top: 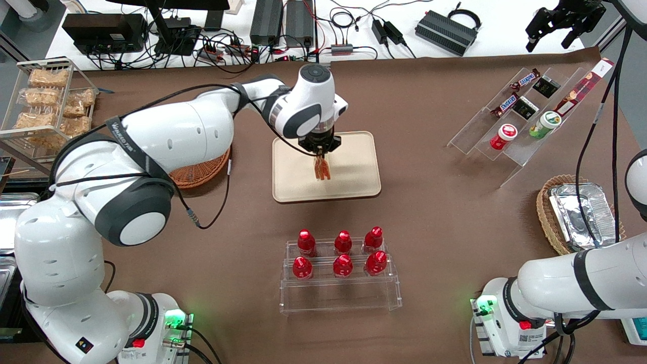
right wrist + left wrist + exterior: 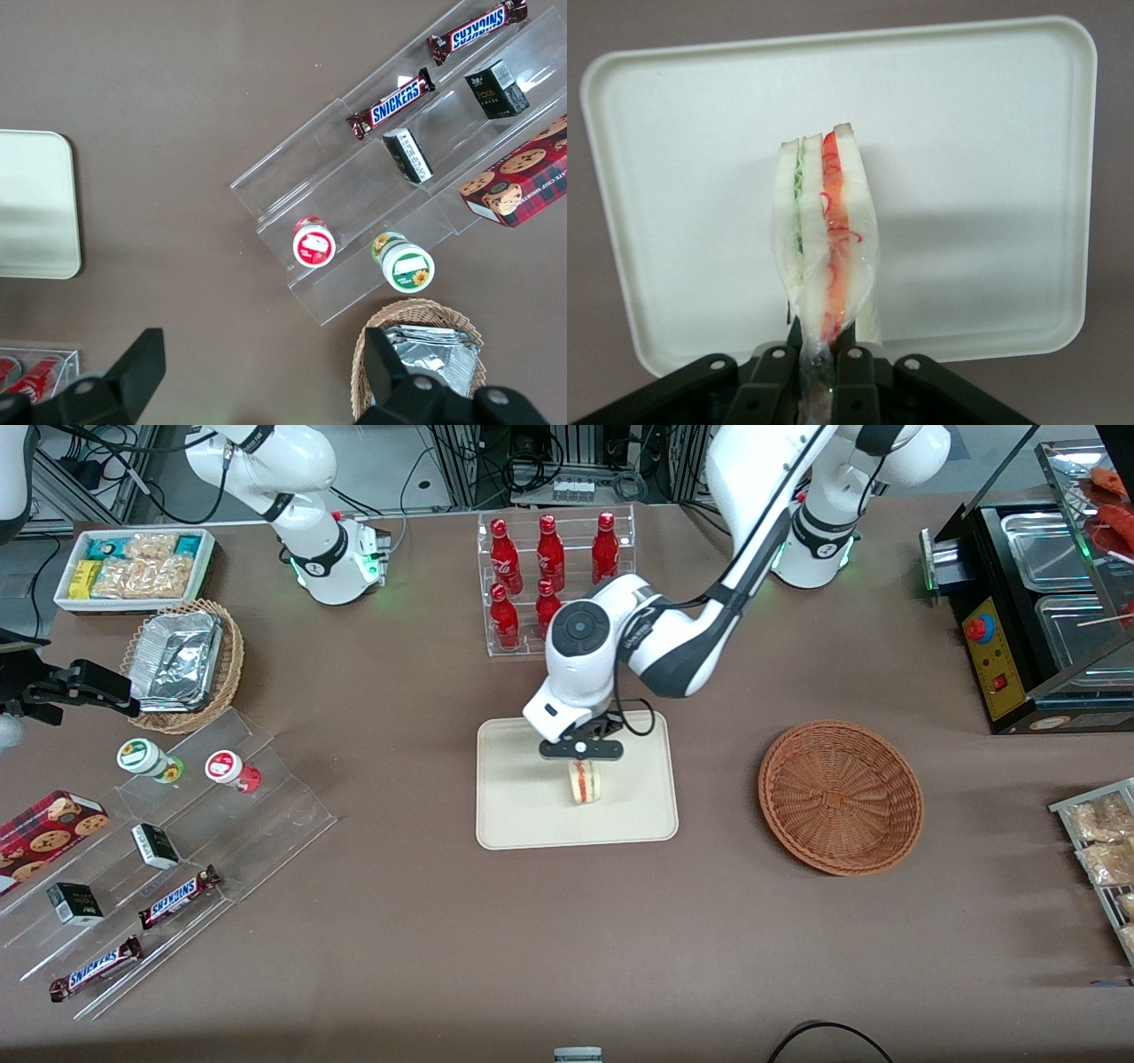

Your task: Place sandwich from basket to tray

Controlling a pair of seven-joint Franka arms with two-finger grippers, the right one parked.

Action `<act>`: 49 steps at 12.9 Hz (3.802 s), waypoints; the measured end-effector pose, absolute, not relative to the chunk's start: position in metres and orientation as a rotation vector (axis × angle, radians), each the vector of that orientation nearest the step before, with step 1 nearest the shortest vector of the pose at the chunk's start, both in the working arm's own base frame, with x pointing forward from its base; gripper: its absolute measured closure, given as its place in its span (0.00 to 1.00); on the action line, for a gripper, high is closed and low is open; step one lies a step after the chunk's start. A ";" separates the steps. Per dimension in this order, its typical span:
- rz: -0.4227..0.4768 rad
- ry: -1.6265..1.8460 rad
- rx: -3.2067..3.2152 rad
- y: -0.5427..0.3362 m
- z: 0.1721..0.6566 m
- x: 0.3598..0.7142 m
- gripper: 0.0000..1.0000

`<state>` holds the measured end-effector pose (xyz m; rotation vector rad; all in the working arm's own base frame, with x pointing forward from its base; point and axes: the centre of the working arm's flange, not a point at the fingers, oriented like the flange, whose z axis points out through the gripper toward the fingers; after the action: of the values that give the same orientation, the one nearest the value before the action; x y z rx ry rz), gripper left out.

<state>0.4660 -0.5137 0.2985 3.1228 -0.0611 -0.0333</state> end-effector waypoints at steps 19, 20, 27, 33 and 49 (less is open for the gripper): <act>0.002 0.059 3.181 -0.479 0.365 0.497 0.00; 0.002 0.106 3.185 -0.459 0.394 0.505 0.00; -0.115 0.308 3.244 -0.308 0.518 0.534 0.00; -0.213 0.173 3.244 -0.175 0.574 0.546 0.00; -0.227 -0.114 3.174 -0.049 0.627 0.524 0.00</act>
<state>0.5236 -0.0490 0.6266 3.1736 -0.1141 -0.2272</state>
